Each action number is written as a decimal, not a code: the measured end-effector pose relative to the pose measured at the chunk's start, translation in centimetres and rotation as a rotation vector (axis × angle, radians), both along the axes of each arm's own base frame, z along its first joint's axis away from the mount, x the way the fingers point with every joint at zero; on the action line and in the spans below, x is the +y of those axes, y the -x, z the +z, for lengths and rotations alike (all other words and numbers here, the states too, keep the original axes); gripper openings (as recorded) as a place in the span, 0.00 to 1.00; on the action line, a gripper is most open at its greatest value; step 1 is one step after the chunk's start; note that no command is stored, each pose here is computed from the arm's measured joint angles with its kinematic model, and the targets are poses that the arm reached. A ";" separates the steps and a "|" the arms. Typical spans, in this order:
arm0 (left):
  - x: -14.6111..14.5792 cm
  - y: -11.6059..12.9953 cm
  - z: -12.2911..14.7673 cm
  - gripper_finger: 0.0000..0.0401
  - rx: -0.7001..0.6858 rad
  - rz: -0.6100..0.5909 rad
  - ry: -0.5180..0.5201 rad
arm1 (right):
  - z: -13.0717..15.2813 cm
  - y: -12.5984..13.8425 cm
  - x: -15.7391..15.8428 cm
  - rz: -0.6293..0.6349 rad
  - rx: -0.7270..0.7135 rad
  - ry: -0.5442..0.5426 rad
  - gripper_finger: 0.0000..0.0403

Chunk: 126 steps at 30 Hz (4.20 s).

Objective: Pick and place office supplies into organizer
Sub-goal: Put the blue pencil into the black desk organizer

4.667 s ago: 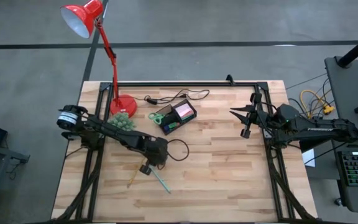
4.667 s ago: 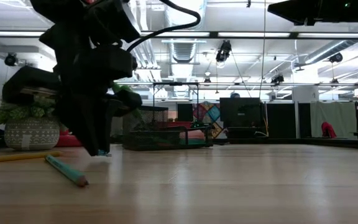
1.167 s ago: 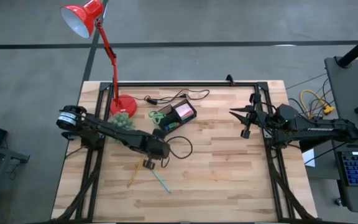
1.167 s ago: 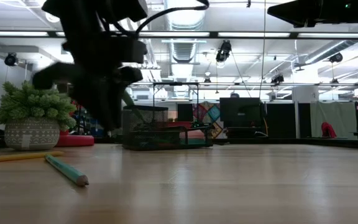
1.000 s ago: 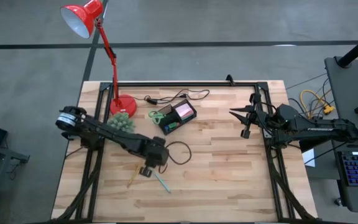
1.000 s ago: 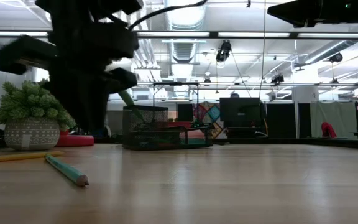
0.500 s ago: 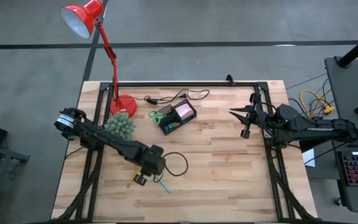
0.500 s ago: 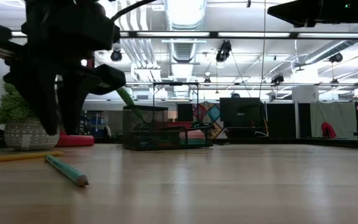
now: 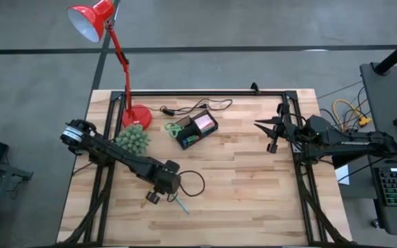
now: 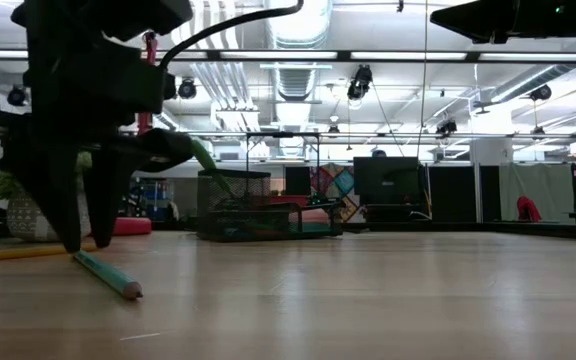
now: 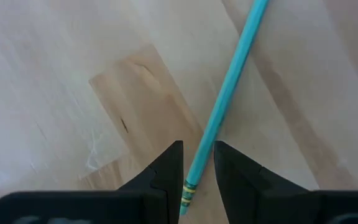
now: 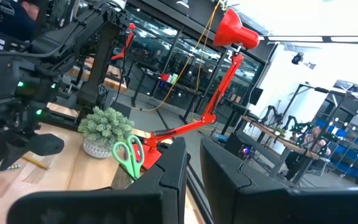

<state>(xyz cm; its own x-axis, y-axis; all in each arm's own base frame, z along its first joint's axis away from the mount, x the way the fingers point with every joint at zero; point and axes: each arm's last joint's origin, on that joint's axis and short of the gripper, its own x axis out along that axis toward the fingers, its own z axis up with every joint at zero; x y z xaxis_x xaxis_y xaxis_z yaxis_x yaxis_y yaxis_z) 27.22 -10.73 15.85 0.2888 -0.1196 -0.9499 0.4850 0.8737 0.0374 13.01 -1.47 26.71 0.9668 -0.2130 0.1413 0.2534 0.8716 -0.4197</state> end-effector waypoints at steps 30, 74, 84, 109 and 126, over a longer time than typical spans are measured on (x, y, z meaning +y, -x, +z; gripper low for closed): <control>-0.2 0.0 -3.6 0.04 0.041 -0.117 -0.049 | 0.0 0.0 0.0 0.000 -0.001 -0.003 0.09; 3.9 -2.2 4.9 0.01 -0.533 0.045 -0.330 | 0.0 0.0 0.0 0.001 0.003 -0.004 0.09; 8.8 -3.9 6.3 0.01 -0.685 0.243 -0.442 | -0.1 0.0 0.0 0.000 0.006 -0.005 0.09; 17.2 -3.1 6.0 0.00 -0.989 0.804 -0.357 | -0.1 0.0 0.0 0.000 0.006 -0.005 0.09; 17.8 -2.6 5.5 0.00 -1.030 0.969 -0.281 | -0.1 0.0 0.0 0.000 0.006 -0.005 0.09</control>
